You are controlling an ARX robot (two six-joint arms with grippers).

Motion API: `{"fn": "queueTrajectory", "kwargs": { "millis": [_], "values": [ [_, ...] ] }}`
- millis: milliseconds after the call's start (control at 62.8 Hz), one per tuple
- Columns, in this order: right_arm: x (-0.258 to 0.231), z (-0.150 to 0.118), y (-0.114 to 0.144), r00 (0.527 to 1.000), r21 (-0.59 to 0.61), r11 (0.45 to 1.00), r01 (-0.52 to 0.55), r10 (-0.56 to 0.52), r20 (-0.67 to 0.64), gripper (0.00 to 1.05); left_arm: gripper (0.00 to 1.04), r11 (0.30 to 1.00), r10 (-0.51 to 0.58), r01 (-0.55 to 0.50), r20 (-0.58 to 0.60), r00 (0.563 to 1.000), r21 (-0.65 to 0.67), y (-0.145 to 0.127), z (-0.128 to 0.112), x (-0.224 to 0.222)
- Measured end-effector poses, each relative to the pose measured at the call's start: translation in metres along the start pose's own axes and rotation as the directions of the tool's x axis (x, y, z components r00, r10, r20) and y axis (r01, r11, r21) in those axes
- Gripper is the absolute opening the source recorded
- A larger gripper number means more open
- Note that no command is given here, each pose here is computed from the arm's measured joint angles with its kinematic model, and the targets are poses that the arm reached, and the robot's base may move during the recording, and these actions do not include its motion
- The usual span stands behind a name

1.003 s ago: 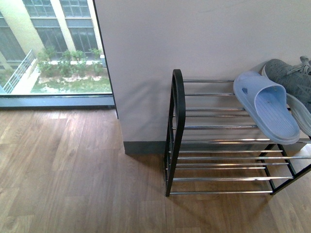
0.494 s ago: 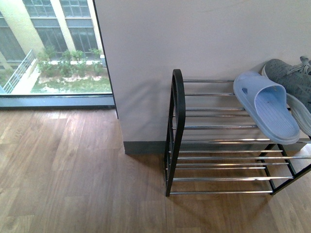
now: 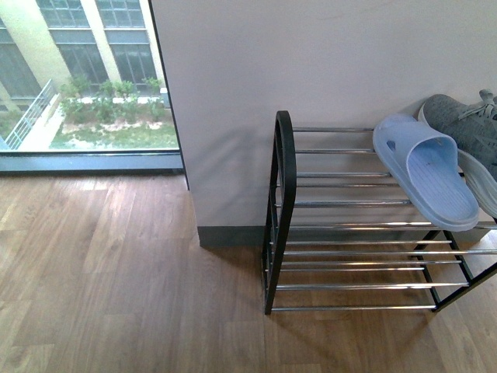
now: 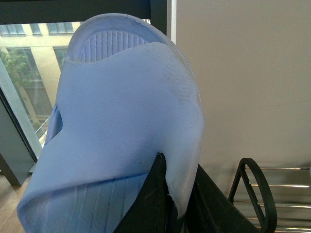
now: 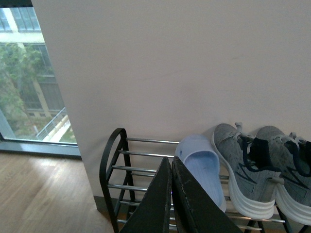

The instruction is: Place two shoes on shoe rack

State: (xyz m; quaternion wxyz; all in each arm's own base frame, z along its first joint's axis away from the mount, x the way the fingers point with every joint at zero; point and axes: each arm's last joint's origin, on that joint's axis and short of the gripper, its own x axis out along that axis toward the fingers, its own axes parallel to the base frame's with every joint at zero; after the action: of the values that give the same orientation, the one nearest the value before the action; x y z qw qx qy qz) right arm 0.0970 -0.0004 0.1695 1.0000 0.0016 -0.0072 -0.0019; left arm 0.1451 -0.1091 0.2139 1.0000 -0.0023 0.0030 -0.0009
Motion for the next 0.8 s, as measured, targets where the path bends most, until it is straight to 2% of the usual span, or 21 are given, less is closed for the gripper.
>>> {"fn": "queueTrajectory", "kwargs": {
  "millis": [191, 557, 669, 796],
  "values": [
    [0.0000, 0.0001, 0.0000, 1.000, 0.000, 1.000, 0.000, 0.000, 0.001, 0.02, 0.04, 1.000, 0.002, -0.002, 0.000, 1.000, 0.000, 0.0001, 0.0000, 0.0000],
    [-0.0001, 0.0001, 0.0001, 1.000, 0.000, 1.000, -0.003, 0.003, 0.001, 0.83, 0.04, 1.000, 0.008, -0.008, 0.001, 1.000, -0.001, 0.0006, 0.0002, 0.0002],
    [-0.0001, 0.0000, 0.0001, 1.000, 0.000, 1.000, -0.003, 0.003, 0.001, 0.97, 0.04, 1.000, 0.005, -0.005, 0.000, 1.000, 0.000, 0.0004, 0.0000, 0.0002],
    [-0.0001, 0.0000, 0.0001, 1.000, 0.000, 1.000, -0.003, 0.003, 0.000, 0.95, 0.04, 1.000, 0.008, -0.008, 0.000, 1.000, 0.000, 0.0005, 0.0001, 0.0002]
  ]
}}
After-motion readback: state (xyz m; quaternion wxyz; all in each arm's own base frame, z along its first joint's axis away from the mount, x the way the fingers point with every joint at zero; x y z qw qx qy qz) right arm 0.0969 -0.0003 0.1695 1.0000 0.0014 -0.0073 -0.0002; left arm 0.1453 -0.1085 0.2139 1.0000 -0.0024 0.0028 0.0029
